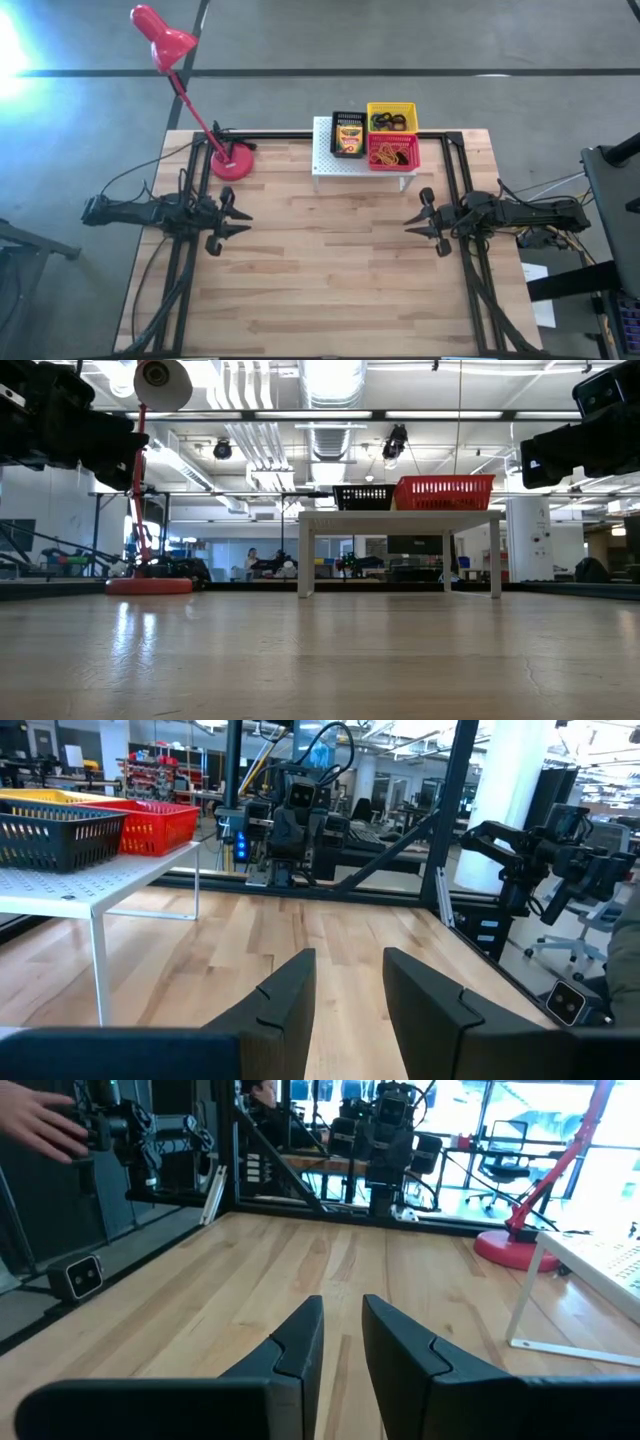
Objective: Pick & Place Office Desk Supplies
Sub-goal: Return to Home Position
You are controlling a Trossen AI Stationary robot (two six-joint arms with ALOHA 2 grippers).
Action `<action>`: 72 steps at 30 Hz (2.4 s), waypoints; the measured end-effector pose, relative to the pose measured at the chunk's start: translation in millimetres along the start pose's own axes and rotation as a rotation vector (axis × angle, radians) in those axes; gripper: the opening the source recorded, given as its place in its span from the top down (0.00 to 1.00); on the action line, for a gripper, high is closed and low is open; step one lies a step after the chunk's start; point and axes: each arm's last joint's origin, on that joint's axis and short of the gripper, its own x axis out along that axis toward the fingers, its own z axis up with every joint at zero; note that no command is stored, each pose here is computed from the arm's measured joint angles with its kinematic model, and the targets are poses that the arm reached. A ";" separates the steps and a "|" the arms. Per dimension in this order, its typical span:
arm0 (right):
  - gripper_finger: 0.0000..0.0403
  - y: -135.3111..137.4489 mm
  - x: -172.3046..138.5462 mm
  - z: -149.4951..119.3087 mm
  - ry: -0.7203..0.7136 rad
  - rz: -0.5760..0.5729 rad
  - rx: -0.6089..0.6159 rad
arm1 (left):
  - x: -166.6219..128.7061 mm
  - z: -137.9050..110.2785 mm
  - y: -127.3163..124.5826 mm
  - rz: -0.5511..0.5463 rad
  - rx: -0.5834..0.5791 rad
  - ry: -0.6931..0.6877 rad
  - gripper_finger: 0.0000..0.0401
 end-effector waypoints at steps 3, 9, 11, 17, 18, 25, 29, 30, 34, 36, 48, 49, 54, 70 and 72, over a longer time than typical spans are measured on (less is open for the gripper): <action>0.83 0.0 0.0 0.0 0.000 0.000 0.000 | 0.0 0.0 0.0 0.000 0.000 0.000 0.69; 0.83 0.0 0.0 0.0 0.000 0.000 0.000 | 0.0 0.0 0.0 0.000 -0.052 0.000 0.69; 0.83 0.0 0.0 0.0 0.000 -0.001 0.000 | 0.6 -0.7 0.2 0.002 -0.011 0.009 0.69; 0.83 -0.1 0.0 0.0 0.000 -0.002 0.000 | 0.7 -0.8 0.6 0.013 0.009 0.010 0.77; 0.83 -0.1 0.0 0.0 0.000 -0.002 0.000 | 0.7 -0.7 0.7 0.019 0.009 0.008 0.81; 0.83 -0.1 0.0 0.0 0.000 -0.002 0.000 | 0.7 -0.3 1.5 0.046 0.067 0.003 0.98; 0.83 -0.1 0.0 0.0 0.000 -0.002 0.000 | 0.7 -0.1 1.7 0.052 0.143 0.004 0.99; 0.83 -0.1 0.0 -0.2 0.001 -0.002 0.000 | 0.7 -0.1 1.7 0.052 0.145 0.003 0.99; 0.83 -0.1 0.0 0.0 0.000 -0.002 0.000 | 0.8 -0.2 1.7 0.052 0.098 0.002 0.98; 0.83 -0.1 0.0 0.0 0.000 -0.002 0.000 | 0.8 -0.2 1.7 0.052 0.081 0.002 0.96; 0.83 -0.1 -1.0 8.1 -0.086 -0.008 -0.118 | 0.8 -0.2 1.7 0.052 0.079 0.002 0.95; 0.83 0.1 -2.2 10.5 -0.112 -0.012 -0.144 | 0.8 -0.2 1.7 0.052 0.079 0.002 0.95; 0.83 0.7 -7.9 18.1 -0.200 -0.032 -0.164 | 0.8 -0.2 1.7 0.052 0.079 0.001 0.95; 0.98 -3.7 -6.6 6.2 -0.079 -0.080 -0.124 | 1.5 -1.1 1.7 0.053 0.079 0.013 0.95; 0.98 -3.6 -6.6 6.2 -0.079 -0.080 -0.124 | 1.5 -1.1 1.7 0.053 0.080 0.013 0.95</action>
